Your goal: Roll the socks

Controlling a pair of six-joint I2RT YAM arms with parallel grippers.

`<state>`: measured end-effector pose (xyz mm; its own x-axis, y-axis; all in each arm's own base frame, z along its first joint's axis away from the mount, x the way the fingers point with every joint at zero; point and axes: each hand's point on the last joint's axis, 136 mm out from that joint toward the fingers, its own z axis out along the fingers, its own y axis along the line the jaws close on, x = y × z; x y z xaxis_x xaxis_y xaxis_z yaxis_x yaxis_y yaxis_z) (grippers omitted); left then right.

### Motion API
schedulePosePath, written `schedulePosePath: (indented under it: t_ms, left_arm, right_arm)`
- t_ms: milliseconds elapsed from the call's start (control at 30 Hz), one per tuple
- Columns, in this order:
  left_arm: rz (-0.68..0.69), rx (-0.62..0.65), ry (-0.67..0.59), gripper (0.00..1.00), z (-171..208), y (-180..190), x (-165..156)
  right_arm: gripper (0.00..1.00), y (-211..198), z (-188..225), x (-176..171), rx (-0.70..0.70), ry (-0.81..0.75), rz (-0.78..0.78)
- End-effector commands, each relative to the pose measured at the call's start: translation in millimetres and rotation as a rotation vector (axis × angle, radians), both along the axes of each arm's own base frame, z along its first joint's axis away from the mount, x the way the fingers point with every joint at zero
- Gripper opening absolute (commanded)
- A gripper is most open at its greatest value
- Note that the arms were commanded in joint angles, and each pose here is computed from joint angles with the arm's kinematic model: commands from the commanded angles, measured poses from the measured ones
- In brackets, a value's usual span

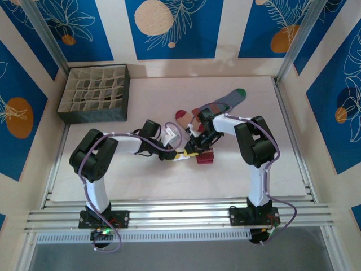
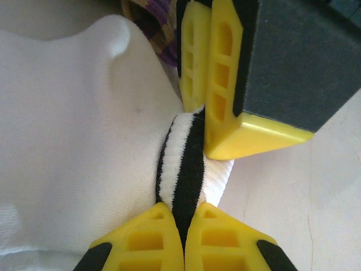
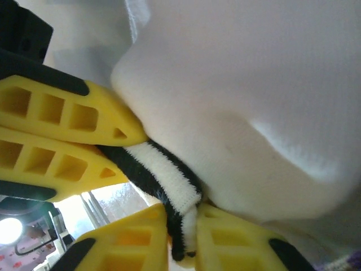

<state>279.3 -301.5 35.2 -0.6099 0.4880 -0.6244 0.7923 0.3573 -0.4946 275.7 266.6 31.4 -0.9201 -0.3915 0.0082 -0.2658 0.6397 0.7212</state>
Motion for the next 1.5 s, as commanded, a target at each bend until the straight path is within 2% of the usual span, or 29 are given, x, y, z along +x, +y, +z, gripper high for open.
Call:
schedulePosePath:
  t_ms: [0, 167, 400, 533, 667, 867, 1267, 1333, 1467]
  left_arm:
    - [0.0, 0.058, 0.032, 0.06, -16.6, 11.2, -12.7]
    - [-0.049, 0.045, -0.204, 0.22, 9.8, 11.7, -12.7]
    - [-0.058, 0.058, -0.551, 0.24, 43.6, 12.6, -8.9]
    - [-0.137, 0.155, -0.764, 0.26, 43.2, 5.1, -18.5]
    - [-0.204, 0.229, -0.889, 0.31, 35.4, -5.0, -24.2]
    - [-0.258, 0.329, -0.957, 0.33, 13.0, -16.1, -21.1]
    - [-0.221, 0.41, -1.031, 0.39, -13.0, -20.7, -9.7]
    - [-0.232, 0.418, -1.015, 0.33, -17.4, -21.2, -10.4]
    - [-0.24, 0.434, -0.95, 0.07, -24.5, -20.6, -13.6]
  right_arm:
    - [0.1, -7.4, -13.5, -5.3, -0.092, 0.053, -0.013]
    - [0.05, -18.6, -22.6, -9.4, -0.187, 0.092, -0.023]
    - [0.03, -25.5, -29.4, -13.5, -0.278, 0.106, -0.006]
    - [0.03, -24.1, -29.8, -14.5, -0.289, 0.11, 0.004]
    - [0.02, -22.3, -30.1, -15.8, -0.291, 0.115, 0.017]
    - [0.02, -21.1, -29.9, -19.0, -0.281, 0.13, 0.025]
    - [0.02, -19.8, -25.2, -31.3, -0.246, 0.17, 0.069]
    - [0.03, -20.0, -23.8, -32.3, -0.241, 0.173, 0.075]
    - [0.12, -19.8, -15.8, -30.8, -0.221, 0.148, 0.087]
